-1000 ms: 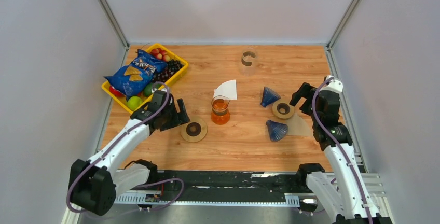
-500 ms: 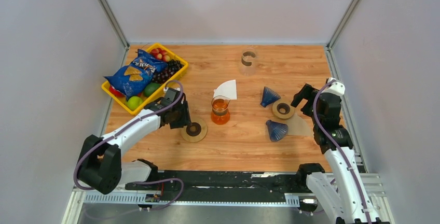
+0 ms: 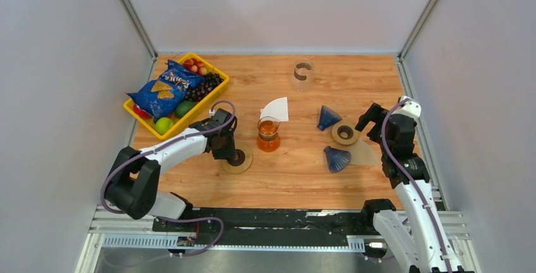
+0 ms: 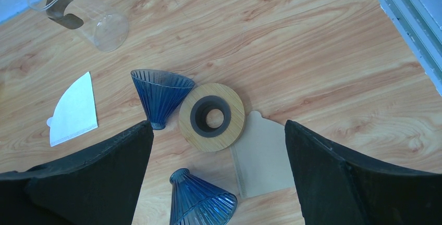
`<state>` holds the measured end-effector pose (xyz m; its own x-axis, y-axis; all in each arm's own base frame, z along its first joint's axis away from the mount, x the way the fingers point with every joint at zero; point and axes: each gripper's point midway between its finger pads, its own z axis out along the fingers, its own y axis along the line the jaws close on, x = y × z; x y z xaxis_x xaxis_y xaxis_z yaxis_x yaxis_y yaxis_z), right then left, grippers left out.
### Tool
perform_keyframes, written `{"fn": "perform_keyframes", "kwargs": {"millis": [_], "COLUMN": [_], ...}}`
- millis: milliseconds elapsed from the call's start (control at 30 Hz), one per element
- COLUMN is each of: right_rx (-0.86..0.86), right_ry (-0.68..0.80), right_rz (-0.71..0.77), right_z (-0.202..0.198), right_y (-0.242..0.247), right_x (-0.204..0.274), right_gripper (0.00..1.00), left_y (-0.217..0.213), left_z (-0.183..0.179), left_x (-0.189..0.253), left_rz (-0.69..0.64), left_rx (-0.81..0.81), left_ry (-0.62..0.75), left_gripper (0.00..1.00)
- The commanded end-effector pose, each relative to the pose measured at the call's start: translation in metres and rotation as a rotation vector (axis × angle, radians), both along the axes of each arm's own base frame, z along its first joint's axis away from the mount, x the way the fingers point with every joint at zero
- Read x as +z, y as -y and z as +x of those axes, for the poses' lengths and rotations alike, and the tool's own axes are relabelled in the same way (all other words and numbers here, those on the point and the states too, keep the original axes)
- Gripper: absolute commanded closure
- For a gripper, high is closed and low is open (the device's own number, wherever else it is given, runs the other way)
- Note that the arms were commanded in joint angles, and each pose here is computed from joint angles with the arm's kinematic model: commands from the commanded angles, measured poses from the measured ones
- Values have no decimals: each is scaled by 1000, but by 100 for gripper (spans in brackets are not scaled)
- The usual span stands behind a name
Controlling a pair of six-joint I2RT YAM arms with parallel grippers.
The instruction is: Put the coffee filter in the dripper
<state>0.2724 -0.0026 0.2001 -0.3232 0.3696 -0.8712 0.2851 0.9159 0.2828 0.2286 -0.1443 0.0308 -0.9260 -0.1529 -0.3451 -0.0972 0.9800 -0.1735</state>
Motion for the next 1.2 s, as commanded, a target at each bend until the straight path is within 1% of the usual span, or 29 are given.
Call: {"fn": "perform_keyframes", "kwargs": {"millis": [0, 167, 233, 267, 367, 433, 500, 567, 733, 933, 1067, 1167], "right_rx": [-23, -21, -22, -23, -26, -27, -31, -31, -32, -17, 36, 135], "right_ry": [24, 23, 21, 18, 18, 16, 16, 16, 18, 34, 53, 82], "right_rz": [8, 8, 9, 9, 7, 7, 6, 6, 6, 18, 37, 61], "right_z": [1, 1, 1, 1, 1, 2, 2, 2, 1, 1, 1, 3], "right_y": [3, 3, 3, 3, 4, 4, 4, 4, 5, 1, -8, -25], "right_x": [5, 5, 4, 4, 3, 3, 3, 3, 3, 8, 14, 22], "right_gripper": [0, 0, 0, 0, 0, 0, 0, 0, 0, 0, 0, 0], "left_y": [1, 0, -1, 0, -1, -3, -4, -5, -7, -17, -22, -23], "left_z": [16, 14, 14, 13, 12, 13, 15, 17, 21, 22, 21, 20], "left_x": [7, 1, -2, -2, -6, -5, -1, 5, 27, 49, 67, 84], "left_rz": [54, 140, 162, 168, 190, 206, 214, 211, 169, 154, 131, 95], "left_rx": [30, 18, 19, 18, 16, 21, 25, 31, 49, 81, 97, 91], "left_ry": [46, 28, 20, 17, 9, 14, 31, 57, 153, 246, 306, 362], "left_gripper": [61, 65, 70, 74, 80, 86, 98, 100, 100, 100, 100, 100]}}
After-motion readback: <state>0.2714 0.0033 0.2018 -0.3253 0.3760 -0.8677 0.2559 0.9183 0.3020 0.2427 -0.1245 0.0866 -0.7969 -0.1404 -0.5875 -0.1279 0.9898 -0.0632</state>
